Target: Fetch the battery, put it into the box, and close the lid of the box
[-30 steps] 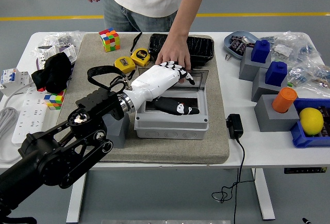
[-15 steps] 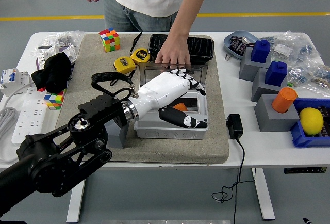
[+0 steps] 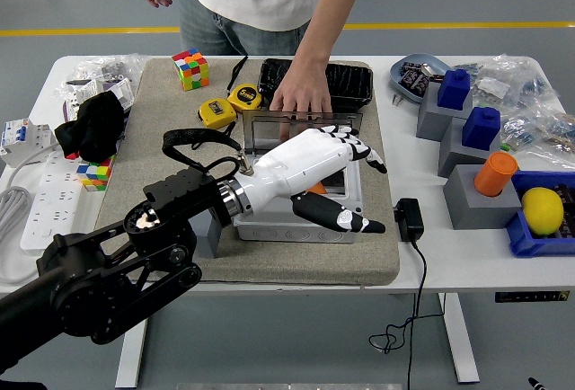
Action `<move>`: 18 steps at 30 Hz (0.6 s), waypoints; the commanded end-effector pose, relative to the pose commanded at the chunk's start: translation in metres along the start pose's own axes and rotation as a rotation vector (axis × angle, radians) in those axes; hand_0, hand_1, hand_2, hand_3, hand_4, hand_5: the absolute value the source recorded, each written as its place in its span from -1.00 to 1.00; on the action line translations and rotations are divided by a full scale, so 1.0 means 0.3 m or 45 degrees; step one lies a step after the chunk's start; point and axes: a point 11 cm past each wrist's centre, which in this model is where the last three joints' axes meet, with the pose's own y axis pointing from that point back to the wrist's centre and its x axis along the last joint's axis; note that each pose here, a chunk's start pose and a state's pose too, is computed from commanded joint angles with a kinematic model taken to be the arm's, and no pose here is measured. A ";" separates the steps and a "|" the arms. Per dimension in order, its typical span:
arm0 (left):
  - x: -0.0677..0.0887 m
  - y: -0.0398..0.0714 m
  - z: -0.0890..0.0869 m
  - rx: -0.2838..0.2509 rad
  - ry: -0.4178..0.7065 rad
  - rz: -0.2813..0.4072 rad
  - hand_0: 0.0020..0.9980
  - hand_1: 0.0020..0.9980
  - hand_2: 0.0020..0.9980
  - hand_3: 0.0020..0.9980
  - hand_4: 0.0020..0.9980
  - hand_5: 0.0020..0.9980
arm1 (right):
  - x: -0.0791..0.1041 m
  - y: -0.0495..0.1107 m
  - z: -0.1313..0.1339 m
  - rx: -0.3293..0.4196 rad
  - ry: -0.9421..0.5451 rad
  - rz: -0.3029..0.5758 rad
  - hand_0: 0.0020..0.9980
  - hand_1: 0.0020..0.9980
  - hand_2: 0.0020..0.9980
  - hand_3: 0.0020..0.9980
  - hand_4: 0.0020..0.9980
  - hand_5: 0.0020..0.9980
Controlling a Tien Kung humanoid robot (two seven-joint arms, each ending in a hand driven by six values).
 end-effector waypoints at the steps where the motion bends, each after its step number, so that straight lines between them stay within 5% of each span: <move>1: 0.009 -0.005 -0.022 0.025 -0.003 0.023 0.69 0.77 0.70 0.64 1.00 0.64 | -0.001 0.000 -0.001 0.001 0.001 -0.002 0.51 0.38 0.41 0.47 1.00 1.00; 6: 0.022 -0.018 -0.145 0.191 -0.025 0.044 0.69 0.77 0.70 0.64 1.00 0.64 | -0.005 0.000 0.005 -0.005 0.002 -0.003 0.51 0.38 0.41 0.47 1.00 1.00; 7: 0.021 -0.018 -0.171 0.226 -0.026 0.042 0.92 1.00 0.94 0.91 1.00 0.66 | -0.005 0.001 0.007 -0.006 0.004 -0.003 0.51 0.38 0.41 0.48 1.00 1.00; 12: 0.002 0.004 -0.282 0.394 -0.047 -0.006 0.92 1.00 0.94 0.91 1.00 0.66 | -0.004 0.000 0.005 -0.005 0.003 -0.002 0.51 0.38 0.41 0.48 1.00 1.00; 18: -0.013 0.016 -0.294 0.416 -0.074 -0.038 1.00 1.00 1.00 1.00 1.00 0.74 | -0.003 0.000 0.006 -0.007 0.002 0.000 0.50 0.38 0.41 0.47 1.00 1.00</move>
